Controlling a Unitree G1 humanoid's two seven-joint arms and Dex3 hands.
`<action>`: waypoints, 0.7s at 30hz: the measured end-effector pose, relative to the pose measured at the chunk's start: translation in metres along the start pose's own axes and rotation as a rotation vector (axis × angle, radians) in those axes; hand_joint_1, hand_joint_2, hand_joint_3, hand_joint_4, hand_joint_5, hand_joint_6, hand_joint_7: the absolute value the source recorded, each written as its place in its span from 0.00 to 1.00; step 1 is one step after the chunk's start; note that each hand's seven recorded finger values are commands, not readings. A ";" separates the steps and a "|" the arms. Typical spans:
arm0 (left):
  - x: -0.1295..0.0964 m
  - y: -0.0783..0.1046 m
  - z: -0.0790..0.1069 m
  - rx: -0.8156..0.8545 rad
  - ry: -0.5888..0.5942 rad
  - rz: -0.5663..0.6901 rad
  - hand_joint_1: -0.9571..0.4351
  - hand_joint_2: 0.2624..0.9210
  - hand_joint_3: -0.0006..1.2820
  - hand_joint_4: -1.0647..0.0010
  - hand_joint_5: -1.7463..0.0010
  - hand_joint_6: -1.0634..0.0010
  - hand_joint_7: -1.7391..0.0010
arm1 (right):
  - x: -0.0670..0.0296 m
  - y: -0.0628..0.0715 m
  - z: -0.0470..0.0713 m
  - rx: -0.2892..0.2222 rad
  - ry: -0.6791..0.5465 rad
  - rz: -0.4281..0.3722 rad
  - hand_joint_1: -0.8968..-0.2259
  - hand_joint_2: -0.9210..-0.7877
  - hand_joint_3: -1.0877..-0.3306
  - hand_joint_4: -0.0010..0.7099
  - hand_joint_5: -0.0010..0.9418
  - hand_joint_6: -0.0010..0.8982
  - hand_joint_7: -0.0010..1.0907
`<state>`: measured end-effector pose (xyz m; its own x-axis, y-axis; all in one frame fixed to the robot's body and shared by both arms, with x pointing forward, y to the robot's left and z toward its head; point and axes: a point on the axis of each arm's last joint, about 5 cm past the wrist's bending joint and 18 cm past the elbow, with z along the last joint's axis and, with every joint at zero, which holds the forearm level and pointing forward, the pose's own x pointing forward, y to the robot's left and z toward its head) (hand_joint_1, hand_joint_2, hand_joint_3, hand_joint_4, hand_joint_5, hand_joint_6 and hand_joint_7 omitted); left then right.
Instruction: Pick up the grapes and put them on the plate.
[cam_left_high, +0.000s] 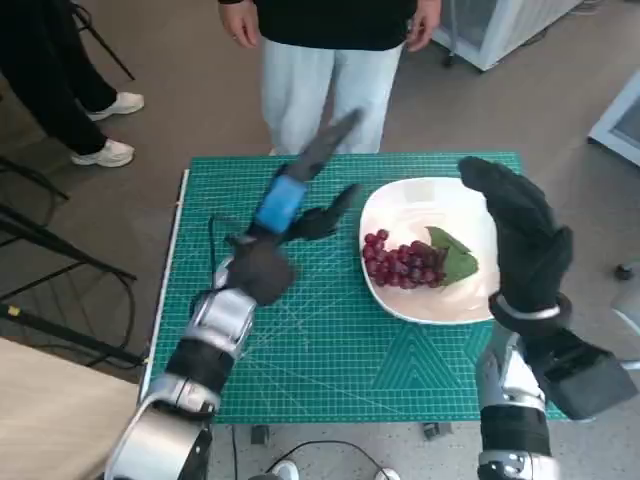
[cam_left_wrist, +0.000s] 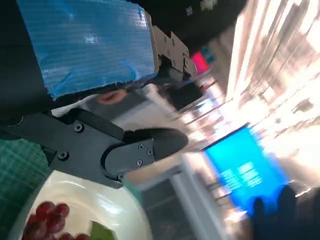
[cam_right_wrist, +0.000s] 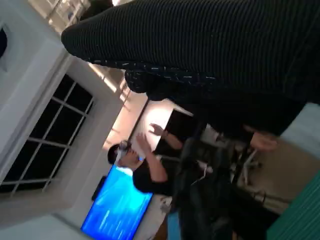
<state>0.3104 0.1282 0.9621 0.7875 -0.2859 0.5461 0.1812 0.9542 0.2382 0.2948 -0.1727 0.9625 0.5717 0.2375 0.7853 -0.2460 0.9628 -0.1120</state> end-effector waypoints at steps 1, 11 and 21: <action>-0.003 0.002 0.000 -0.008 -0.014 0.003 0.24 1.00 0.58 0.75 1.00 0.70 0.98 | 0.0005 0.001 -0.001 0.003 0.003 0.003 0.52 0.00 0.61 0.30 0.01 0.00 0.36; -0.032 0.018 0.003 -0.019 -0.083 0.034 0.23 1.00 0.60 0.76 1.00 0.73 0.99 | 0.0012 0.005 -0.006 0.024 0.027 0.046 0.51 0.00 0.64 0.31 0.01 0.00 0.38; -0.054 0.022 0.006 -0.015 -0.110 0.071 0.24 1.00 0.60 0.77 1.00 0.74 0.99 | 0.0034 0.007 -0.008 0.043 0.029 0.081 0.51 0.00 0.66 0.31 0.00 0.00 0.37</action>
<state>0.2685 0.1646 0.9426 0.7293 -0.2245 0.6463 0.1368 0.9734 0.1838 0.3011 -0.1643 0.9596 0.5708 0.3190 0.7566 -0.3254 0.9339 -0.1483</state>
